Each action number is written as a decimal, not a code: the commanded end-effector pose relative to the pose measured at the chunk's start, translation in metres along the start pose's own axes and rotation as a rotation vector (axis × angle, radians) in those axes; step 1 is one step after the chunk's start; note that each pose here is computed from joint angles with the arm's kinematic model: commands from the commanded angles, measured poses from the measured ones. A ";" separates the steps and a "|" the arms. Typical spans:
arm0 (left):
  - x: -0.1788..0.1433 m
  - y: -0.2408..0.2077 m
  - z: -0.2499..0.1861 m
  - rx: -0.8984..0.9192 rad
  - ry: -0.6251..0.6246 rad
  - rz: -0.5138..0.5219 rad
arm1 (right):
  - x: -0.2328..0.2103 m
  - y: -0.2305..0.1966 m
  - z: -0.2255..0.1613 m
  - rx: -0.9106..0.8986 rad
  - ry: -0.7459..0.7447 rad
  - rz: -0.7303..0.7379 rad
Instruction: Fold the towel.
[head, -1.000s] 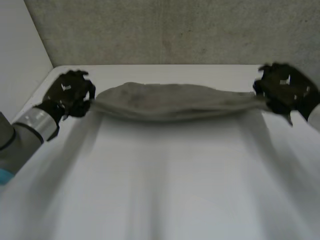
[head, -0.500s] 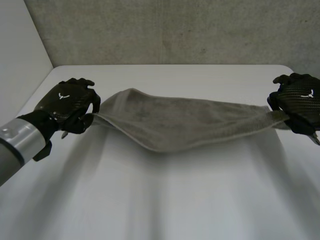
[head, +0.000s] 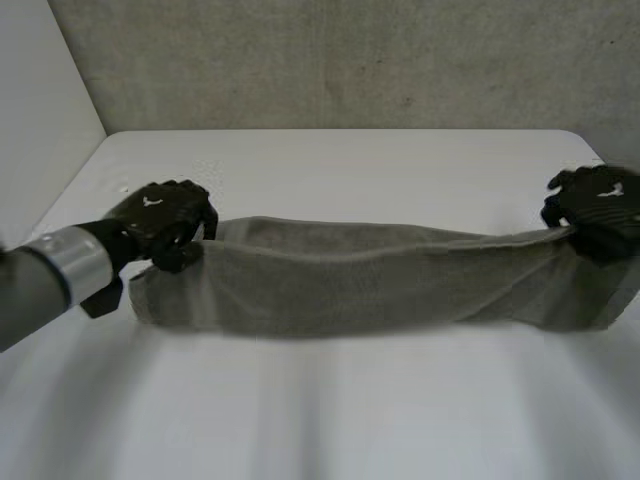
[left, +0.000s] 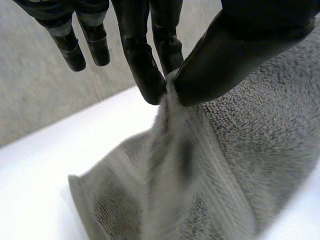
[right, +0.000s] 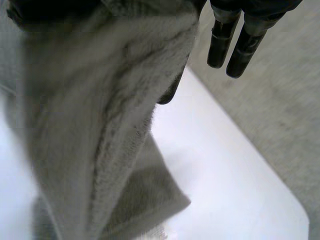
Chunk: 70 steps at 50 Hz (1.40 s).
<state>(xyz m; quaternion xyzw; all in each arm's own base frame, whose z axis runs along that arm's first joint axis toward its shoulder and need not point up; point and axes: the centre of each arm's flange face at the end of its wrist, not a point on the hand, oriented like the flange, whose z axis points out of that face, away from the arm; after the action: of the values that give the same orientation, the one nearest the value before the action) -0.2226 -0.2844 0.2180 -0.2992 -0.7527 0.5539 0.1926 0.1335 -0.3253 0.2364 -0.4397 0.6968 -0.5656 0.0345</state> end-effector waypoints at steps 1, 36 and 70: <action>-0.015 0.017 0.055 -0.039 -0.009 0.003 | -0.010 0.015 0.042 -0.124 -0.045 -0.079; -0.018 0.050 0.143 0.162 -0.035 0.124 | -0.007 0.051 0.151 -0.030 0.249 -0.103; -0.025 0.020 0.135 0.278 -0.134 0.163 | 0.012 0.001 0.123 0.117 0.379 0.036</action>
<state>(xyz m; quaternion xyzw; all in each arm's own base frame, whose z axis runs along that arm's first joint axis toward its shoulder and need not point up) -0.2840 -0.3979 0.1412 -0.2940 -0.6632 0.6750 0.1347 0.1955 -0.4420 0.1533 -0.3493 0.6690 -0.6503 -0.0866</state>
